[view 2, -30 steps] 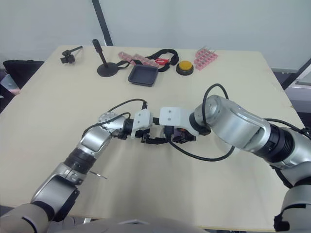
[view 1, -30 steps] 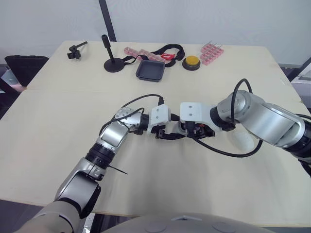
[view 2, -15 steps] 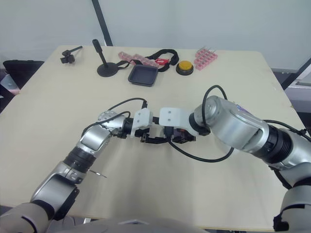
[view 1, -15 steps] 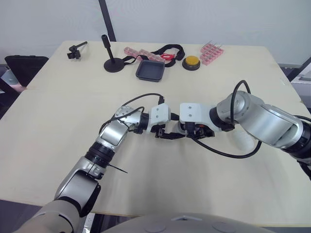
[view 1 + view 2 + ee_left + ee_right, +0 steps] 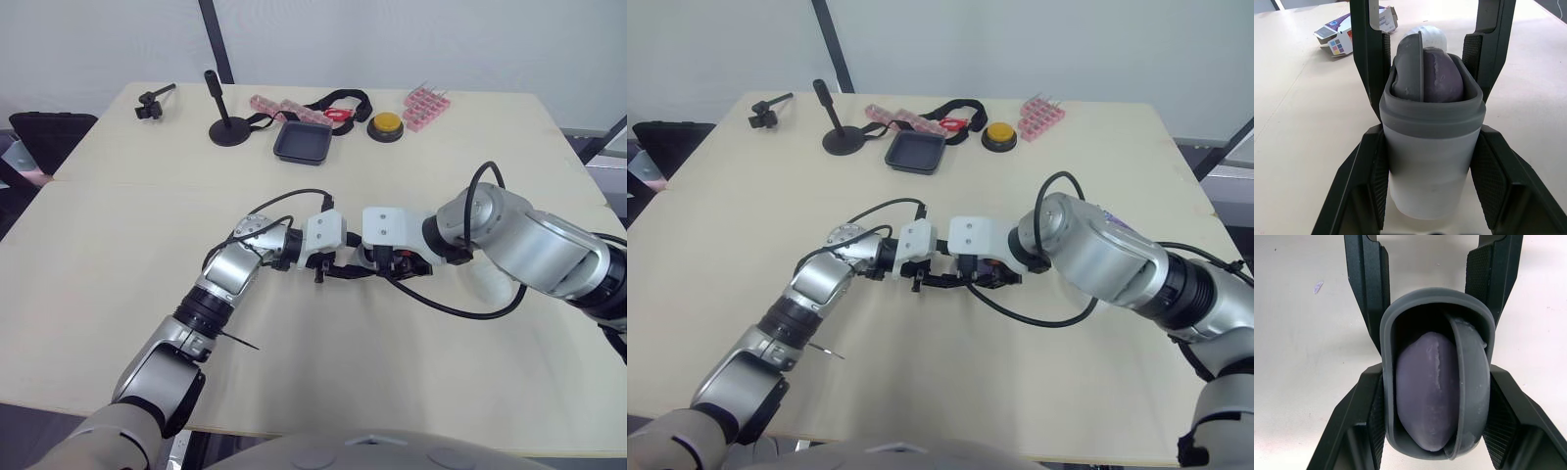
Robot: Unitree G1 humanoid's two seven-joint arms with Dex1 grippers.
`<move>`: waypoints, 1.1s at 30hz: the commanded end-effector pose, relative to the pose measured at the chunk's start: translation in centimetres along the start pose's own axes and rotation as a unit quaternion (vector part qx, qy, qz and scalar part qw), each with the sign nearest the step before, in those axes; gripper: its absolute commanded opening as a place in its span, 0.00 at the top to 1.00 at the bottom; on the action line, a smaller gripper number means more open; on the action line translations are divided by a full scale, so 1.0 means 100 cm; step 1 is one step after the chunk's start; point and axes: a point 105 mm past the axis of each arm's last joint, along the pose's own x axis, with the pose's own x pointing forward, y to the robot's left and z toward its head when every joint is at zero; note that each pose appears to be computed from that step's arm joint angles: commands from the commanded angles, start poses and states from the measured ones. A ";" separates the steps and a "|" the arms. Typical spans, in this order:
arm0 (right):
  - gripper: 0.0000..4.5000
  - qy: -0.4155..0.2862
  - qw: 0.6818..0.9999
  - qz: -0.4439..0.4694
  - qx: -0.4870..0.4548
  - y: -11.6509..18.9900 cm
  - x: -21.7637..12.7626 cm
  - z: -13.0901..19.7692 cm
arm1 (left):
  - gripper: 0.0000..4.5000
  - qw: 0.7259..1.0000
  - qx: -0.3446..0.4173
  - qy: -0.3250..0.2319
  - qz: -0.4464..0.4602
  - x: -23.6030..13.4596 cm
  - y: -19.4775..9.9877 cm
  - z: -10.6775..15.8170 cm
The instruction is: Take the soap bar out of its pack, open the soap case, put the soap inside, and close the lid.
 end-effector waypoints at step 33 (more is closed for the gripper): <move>0.01 -0.047 0.995 -0.082 -0.042 -0.019 -0.058 -0.011 | 0.59 0.992 -0.002 -0.077 0.103 -0.028 0.009 -0.001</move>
